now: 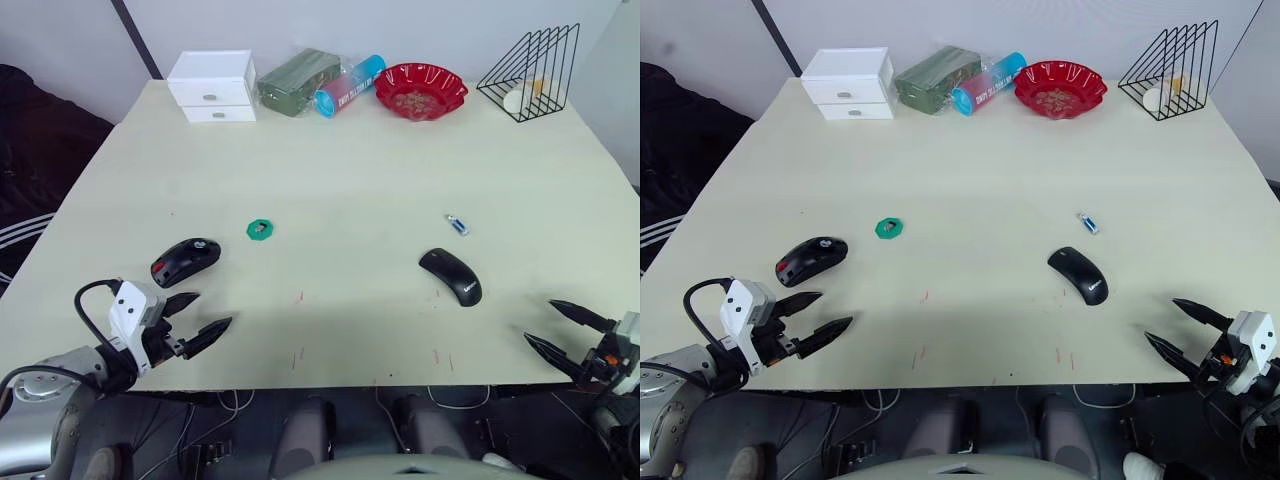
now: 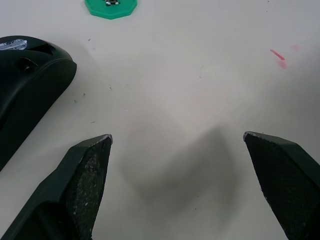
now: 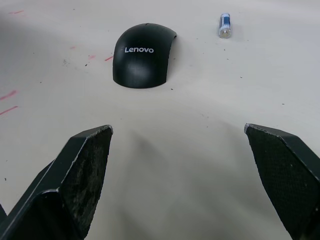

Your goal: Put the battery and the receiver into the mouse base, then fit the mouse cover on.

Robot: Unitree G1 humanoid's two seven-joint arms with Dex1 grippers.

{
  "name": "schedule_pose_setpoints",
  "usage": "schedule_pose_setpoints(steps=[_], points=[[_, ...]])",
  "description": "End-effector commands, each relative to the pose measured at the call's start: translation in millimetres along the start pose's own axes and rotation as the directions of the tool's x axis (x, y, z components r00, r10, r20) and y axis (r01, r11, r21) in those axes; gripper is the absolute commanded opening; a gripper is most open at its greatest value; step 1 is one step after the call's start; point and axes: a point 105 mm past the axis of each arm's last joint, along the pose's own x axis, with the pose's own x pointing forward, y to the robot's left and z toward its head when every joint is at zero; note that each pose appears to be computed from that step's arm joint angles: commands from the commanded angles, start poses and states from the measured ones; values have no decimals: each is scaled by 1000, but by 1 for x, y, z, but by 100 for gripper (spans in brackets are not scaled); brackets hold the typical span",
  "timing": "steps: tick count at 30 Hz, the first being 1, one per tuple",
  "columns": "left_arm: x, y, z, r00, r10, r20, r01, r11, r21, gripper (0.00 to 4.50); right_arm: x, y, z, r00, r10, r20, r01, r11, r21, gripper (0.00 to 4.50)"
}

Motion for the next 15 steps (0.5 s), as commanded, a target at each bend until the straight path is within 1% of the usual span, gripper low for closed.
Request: schedule_pose_setpoints(steps=[1, 4, 8, 11, 15], points=[[-4, 0, 7, 999, -17, 43, 16, 1000, 20, 450, -5, -7, 11, 1000, -21, 21, 21, 999, -47, 442], [-8, 1, 4, 997, -34, 76, 34, 999, -1, 450, -3, -8, 11, 1000, -15, 22, 16, 999, -52, 442], [-9, -1, 0, 996, -51, 73, 51, 999, 4, 450, -2, -9, 11, 999, -20, 26, 21, 997, -69, 442], [-11, -1, 0, 995, -61, 81, 61, 998, 1, 450, 0, -5, 15, 998, 10, 69, -4, 997, -79, 442], [-14, 3, 1, 994, -56, 94, 55, 998, 14, 450, 2, -1, 19, 994, 51, 92, -44, 996, -73, 442]])
